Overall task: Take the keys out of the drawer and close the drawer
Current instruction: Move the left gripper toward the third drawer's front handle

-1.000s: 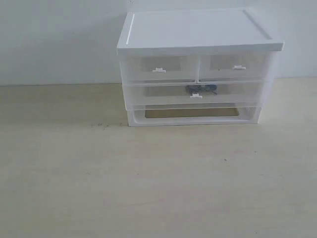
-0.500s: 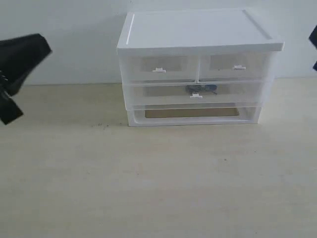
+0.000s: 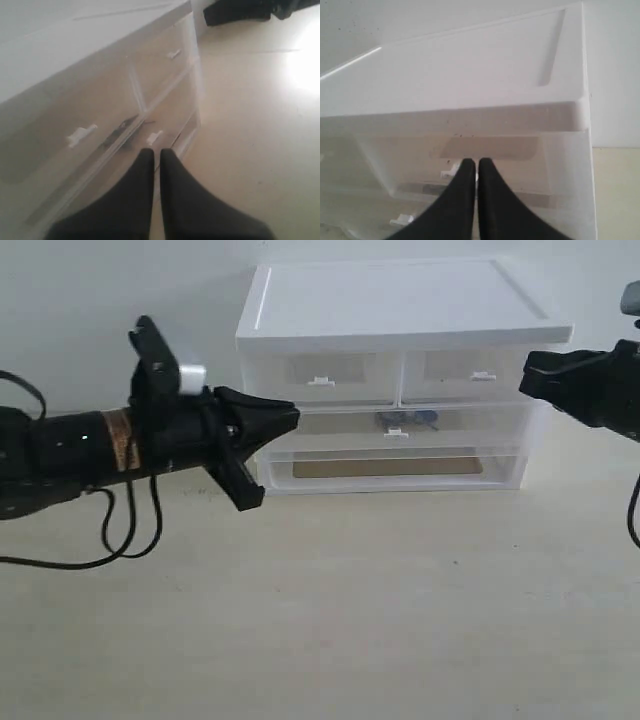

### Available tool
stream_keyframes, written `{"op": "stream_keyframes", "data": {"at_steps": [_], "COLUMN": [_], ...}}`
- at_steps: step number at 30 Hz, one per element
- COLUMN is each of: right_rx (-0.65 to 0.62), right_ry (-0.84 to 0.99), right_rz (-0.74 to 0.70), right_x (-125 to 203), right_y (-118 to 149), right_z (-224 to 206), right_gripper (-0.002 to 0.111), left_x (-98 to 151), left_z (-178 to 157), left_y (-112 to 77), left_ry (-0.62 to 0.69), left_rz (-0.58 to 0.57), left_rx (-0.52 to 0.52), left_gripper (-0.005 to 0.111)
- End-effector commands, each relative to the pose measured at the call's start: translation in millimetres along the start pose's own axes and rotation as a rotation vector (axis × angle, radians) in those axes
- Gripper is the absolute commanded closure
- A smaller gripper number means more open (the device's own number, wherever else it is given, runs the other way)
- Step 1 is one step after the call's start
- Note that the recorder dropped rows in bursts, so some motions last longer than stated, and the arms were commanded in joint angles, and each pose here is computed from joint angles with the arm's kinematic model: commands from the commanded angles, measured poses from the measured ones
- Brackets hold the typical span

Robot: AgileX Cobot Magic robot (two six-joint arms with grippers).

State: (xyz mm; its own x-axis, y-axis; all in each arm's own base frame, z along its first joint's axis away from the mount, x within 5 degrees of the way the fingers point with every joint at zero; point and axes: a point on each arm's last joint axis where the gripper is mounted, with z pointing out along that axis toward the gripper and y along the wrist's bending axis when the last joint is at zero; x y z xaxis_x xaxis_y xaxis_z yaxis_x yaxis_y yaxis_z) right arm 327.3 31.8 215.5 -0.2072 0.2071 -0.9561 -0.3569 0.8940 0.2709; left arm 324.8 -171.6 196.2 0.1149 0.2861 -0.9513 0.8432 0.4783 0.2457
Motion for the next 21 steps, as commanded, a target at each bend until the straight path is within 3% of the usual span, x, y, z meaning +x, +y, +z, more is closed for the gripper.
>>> {"op": "stream_keyframes", "data": {"at_steps": [1, 3, 4, 6, 9, 10, 15, 21], "right_rx": [-0.003, 0.001, 0.004, 0.008, 0.008, 0.011, 0.011, 0.011], "right_ry": [0.000, 0.003, 0.007, 0.021, 0.027, 0.029, 0.029, 0.029], "right_rz": [0.021, 0.027, 0.035, 0.045, 0.048, 0.049, 0.049, 0.049], "right_x": [0, 0, 2, 3, 5, 5, 5, 5], "right_y": [-9, -13, -16, -20, -22, -23, -23, -23], "right_z": [21, 29, 35, 43, 47, 47, 47, 47], "right_gripper": [0.108, 0.108, 0.108, 0.108, 0.108, 0.108, 0.108, 0.108], "left_x": [-1, -2, -4, -4, 5, 8, 18, 37], "left_z": [31, 45, 57, 73, 98, 103, 120, 137], "left_y": [4.2, 3.7, 0.3, -8.2, -20.9, -23.0, -17.5, -20.8], "left_ry": [0.180, 0.216, 0.199, 0.183, 0.165, 0.162, 0.115, 0.038], "left_rz": [0.087, 0.139, 0.201, 0.340, 0.655, 0.702, 0.815, 0.876], "left_rx": [-0.046, -0.047, -0.024, 0.020, 0.093, 0.100, 0.028, 0.029], "left_gripper": [0.094, 0.084, 0.072, 0.061, 0.060, 0.060, 0.060, 0.060]}}
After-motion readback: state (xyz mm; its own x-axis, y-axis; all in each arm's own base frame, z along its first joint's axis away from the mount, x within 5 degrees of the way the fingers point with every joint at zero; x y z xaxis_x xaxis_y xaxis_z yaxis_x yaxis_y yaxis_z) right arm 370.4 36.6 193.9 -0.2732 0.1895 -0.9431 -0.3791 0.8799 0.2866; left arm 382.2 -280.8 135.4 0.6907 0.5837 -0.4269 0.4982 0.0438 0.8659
